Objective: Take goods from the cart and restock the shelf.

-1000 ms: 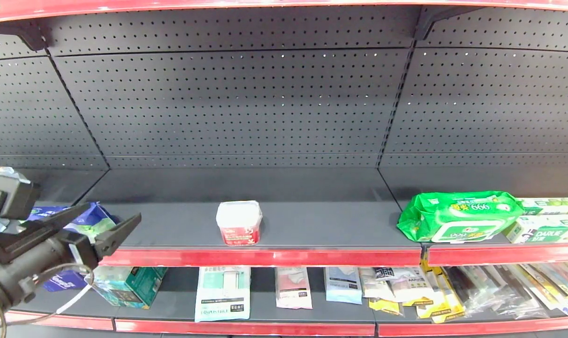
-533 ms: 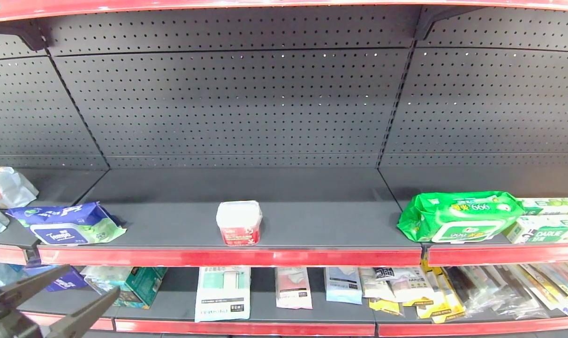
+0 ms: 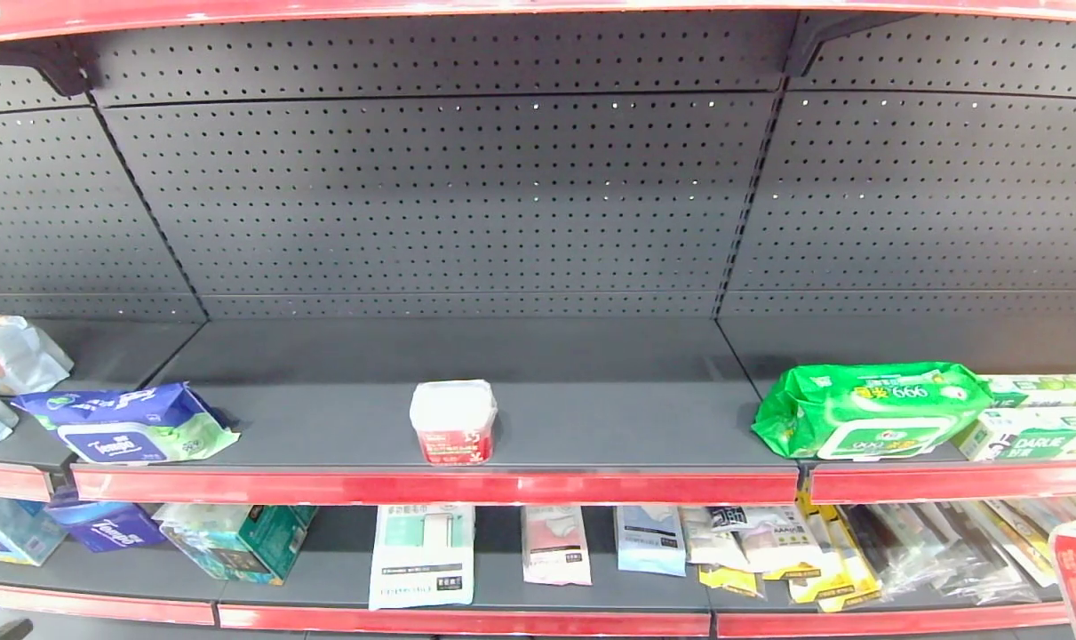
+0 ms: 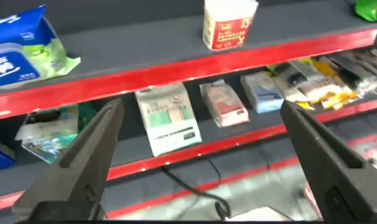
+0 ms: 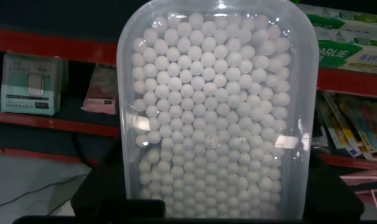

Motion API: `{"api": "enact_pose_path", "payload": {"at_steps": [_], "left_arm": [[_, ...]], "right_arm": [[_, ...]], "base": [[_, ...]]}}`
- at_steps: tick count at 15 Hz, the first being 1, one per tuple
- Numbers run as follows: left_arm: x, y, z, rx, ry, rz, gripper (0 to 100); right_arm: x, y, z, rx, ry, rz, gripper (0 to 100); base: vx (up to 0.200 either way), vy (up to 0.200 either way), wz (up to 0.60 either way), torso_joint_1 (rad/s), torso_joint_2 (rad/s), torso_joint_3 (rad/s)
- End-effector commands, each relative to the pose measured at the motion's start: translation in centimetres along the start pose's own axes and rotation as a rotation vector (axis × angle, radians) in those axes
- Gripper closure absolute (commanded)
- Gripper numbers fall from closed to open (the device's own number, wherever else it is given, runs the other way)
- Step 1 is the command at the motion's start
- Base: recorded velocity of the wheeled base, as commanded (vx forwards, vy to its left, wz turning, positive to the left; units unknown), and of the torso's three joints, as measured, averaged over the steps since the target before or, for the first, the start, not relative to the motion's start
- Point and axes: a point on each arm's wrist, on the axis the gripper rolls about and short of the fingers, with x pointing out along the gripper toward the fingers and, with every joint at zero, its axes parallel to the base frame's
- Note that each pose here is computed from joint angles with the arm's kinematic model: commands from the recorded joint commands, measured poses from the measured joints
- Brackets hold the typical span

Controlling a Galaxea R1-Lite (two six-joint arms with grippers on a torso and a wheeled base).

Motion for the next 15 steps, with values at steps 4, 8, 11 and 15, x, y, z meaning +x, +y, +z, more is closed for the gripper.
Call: {"api": "enact_pose_path", "payload": {"at_steps": [4,8,11,15], "left_arm": [[-1.1,-0.2,-3.3,0.016,-0.096,0.125,0],[-1.9,-0.2,-3.8,0.017,-0.199,0.329,0],[-1.6,0.0,-4.1,-0.009,-0.220,0.397,0],[-1.6,-0.1,-4.4,-0.004,-0.185,0.365,0]], "right_arm": [[1.0,-0.1,0.9,0.001,0.011,0.003,100],[1.1,-0.2,1.1,0.001,0.003,0.002,100],[1.0,-0.1,0.8,0.001,0.006,0.002,100],[0.9,-0.2,1.7,-0.013,-0.022,0.015,100]], "base": [[0.000,0.000,0.00,0.000,0.00,0.000],[0.000,0.000,0.45,0.005,0.00,0.002],[0.000,0.000,0.60,0.009,0.00,0.001],[0.000,0.000,0.45,0.002,0.00,0.003]]}}
